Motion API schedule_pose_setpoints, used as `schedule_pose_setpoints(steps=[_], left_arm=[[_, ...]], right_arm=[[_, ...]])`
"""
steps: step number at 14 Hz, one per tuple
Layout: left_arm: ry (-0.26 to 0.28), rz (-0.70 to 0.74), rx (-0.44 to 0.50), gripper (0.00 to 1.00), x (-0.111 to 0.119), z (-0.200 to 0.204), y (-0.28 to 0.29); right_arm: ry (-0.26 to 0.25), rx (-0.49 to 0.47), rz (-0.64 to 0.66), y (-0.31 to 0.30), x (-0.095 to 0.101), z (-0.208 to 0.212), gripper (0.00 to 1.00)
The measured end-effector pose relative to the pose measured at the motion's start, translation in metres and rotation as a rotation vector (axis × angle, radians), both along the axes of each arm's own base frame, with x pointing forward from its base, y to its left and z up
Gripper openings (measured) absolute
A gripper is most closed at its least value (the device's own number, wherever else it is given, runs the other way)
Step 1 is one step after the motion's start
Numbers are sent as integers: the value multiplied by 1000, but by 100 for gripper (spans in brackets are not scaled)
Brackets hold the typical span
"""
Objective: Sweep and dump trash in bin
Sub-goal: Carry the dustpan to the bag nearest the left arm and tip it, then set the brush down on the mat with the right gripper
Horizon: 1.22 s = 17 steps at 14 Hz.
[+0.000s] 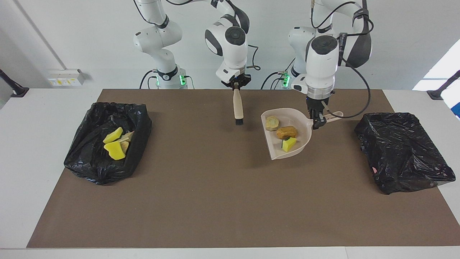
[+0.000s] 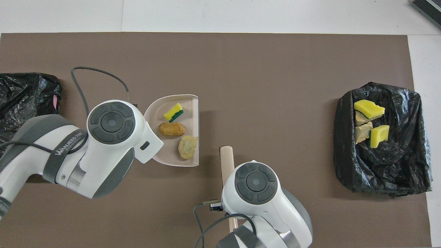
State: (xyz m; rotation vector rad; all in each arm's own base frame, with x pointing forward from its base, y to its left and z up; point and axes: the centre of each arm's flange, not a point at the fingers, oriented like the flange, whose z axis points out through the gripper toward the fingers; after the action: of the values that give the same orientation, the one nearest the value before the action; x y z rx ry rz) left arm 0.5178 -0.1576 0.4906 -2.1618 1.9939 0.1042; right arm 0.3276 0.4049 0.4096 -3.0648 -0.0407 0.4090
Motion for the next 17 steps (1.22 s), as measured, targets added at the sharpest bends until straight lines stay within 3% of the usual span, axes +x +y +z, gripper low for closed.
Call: schedule_pose_setpoints(steps=[3,5,8,14,17], left_arm=[[19,74,-4,32,9,13,52],[37,68,0,32,16,14,97],[44,107,0,32,22,20,180],[-40,130,-28,32,8,40,371],[-68,85,6,32,10,39,455]], right_arm=[[-10,0,-8,41,-32,-24,26],[-1,-6,-20,62,-43,-46,26],[24,-23,-19,73,-39,-66,26],[6,-24,-9,78,-36,-79,26],[-42,-54,30,77,-30,-72,54]])
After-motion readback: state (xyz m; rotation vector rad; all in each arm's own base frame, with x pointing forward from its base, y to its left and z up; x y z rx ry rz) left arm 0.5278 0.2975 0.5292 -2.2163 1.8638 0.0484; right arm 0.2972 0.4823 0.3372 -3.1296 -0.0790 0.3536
